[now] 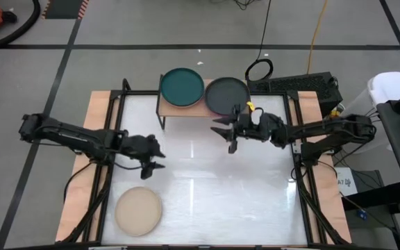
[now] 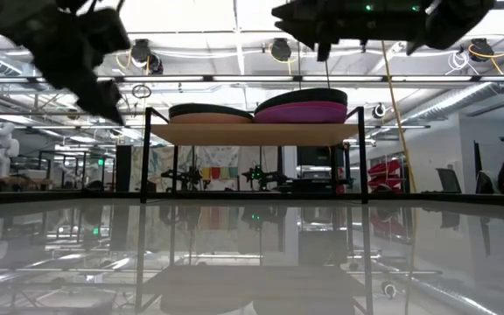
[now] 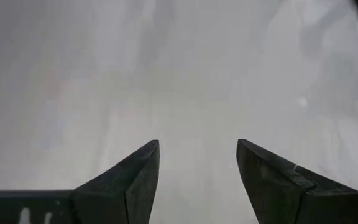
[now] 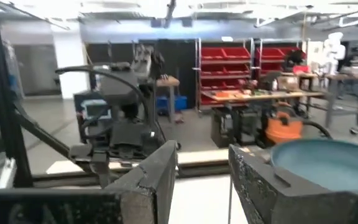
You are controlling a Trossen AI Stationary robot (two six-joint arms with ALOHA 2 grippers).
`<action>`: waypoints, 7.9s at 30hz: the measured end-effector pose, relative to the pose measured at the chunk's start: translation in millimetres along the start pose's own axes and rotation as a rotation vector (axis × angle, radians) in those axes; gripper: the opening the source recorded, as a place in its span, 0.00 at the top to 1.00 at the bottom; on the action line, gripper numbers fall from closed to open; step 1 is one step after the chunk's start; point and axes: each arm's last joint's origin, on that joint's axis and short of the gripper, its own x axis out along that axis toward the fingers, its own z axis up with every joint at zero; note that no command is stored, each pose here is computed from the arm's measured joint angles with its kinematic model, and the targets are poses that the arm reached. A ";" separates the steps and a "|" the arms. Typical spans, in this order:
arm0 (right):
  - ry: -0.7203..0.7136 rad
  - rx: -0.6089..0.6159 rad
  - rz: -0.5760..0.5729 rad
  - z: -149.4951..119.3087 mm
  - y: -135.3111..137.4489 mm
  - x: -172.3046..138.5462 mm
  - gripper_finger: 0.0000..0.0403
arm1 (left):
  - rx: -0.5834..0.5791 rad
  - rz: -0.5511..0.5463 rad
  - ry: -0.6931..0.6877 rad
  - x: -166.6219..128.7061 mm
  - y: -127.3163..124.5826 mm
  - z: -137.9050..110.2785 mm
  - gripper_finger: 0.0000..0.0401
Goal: Place and stack plates onto a shelf
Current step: Stack the white plate on top of the dark green plate on the shelf, then return to Home Position
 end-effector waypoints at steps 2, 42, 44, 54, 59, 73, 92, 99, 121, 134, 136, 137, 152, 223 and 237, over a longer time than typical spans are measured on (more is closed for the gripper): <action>0.012 -0.018 -0.032 -6.2 2.5 -3.9 0.68 | -0.024 -0.013 0.082 8.4 -1.3 -6.0 0.46; -0.023 -0.049 -0.072 -5.4 3.6 -3.7 0.68 | -0.070 -0.134 0.672 48.0 -33.3 -61.5 0.48; -0.024 -0.052 -0.073 -5.3 3.5 -3.7 0.68 | -0.044 -0.133 0.674 49.3 -33.0 -62.2 0.53; -0.040 -0.075 -0.081 -3.6 1.2 -3.7 0.68 | -0.027 -0.195 0.663 49.5 -31.2 -55.4 0.96; -0.046 -0.092 -0.081 -3.0 0.8 -3.7 0.68 | 0.059 -0.161 0.562 48.8 -36.2 -31.2 0.97; -0.075 -0.091 -0.069 -0.1 3.4 -3.9 0.68 | 0.164 0.470 0.178 -23.1 31.5 118.6 0.98; -0.045 -0.063 -0.060 -3.2 5.2 -3.7 0.68 | -0.030 0.730 -0.029 -112.3 199.0 199.9 0.97; -0.038 -0.065 -0.060 -3.8 5.1 -3.7 0.68 | -0.094 0.728 -0.100 -131.0 226.1 202.4 0.95; -0.031 -0.070 -0.060 -4.5 5.1 -3.7 0.68 | -0.279 0.663 0.061 -97.4 274.2 181.0 0.96; -0.031 -0.070 -0.060 -4.5 5.1 -3.7 0.68 | -0.297 0.550 0.141 -92.4 268.6 172.6 0.94; -0.031 -0.070 -0.061 -4.5 5.1 -3.7 0.68 | -0.298 0.551 0.144 -92.1 268.8 172.3 0.91; -0.031 -0.070 -0.061 -4.5 5.1 -3.7 0.68 | -0.298 0.552 0.146 -91.8 269.0 172.1 0.89; 0.077 -0.169 -0.066 -13.5 4.2 -4.7 0.68 | -0.182 0.662 -0.045 -162.3 212.6 187.9 0.61; 0.058 -0.053 -0.104 -60.5 -4.3 -188.3 1.00 | 0.015 0.357 -0.858 -57.5 82.0 -91.1 0.60; 0.060 -0.053 -0.104 -60.7 -4.3 -188.3 1.00 | 0.013 0.356 -0.858 -57.6 82.0 -91.0 0.60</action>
